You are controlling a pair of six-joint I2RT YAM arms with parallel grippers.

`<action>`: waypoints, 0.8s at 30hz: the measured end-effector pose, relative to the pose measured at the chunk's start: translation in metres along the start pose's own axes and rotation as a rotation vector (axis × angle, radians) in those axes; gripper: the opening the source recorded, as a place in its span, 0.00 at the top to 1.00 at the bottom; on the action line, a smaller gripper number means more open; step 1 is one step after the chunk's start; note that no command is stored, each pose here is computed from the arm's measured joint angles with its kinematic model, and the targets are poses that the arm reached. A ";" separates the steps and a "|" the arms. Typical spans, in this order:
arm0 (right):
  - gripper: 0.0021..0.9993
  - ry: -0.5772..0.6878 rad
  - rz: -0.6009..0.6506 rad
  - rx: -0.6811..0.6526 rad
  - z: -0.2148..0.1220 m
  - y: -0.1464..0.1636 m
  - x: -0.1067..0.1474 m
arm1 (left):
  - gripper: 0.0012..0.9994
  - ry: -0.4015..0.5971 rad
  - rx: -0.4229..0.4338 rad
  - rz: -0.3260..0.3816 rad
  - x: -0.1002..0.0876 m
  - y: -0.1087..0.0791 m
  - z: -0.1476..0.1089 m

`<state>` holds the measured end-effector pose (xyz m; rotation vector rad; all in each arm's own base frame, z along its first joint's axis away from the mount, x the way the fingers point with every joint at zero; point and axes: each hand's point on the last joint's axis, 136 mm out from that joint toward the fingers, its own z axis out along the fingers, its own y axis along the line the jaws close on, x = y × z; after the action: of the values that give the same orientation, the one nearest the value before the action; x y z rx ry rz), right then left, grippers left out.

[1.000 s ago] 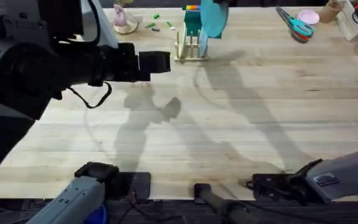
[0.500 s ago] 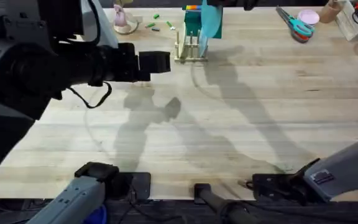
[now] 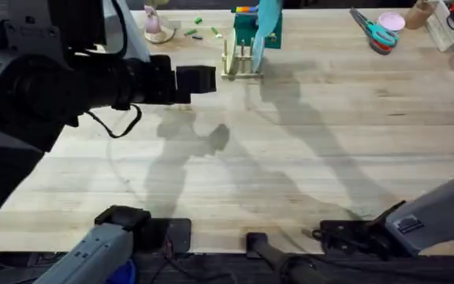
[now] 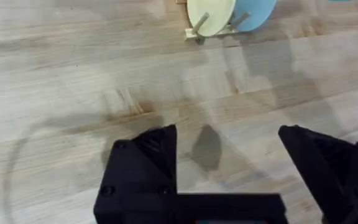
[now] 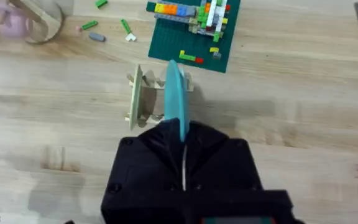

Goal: Pick up the plates from the table one by one and place each into a slot on the dish rack.

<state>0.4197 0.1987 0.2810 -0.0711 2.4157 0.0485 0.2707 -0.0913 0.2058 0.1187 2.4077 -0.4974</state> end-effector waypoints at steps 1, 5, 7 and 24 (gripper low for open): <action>0.97 -0.001 0.001 0.000 0.002 0.001 0.000 | 0.00 0.002 -0.001 -0.001 0.001 0.000 0.000; 0.97 0.019 0.000 0.011 0.016 0.004 0.003 | 0.00 0.016 -0.003 -0.004 0.004 0.001 0.000; 0.97 0.039 -0.008 0.019 0.026 0.007 0.008 | 0.00 0.021 -0.008 -0.006 0.005 0.002 0.000; 0.97 0.075 -0.019 0.033 0.050 0.012 0.018 | 0.00 0.038 -0.033 -0.012 0.010 0.006 0.000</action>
<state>0.4385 0.2128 0.2322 -0.0815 2.4899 -0.0030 0.2642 -0.0860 0.1978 0.1003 2.4538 -0.4644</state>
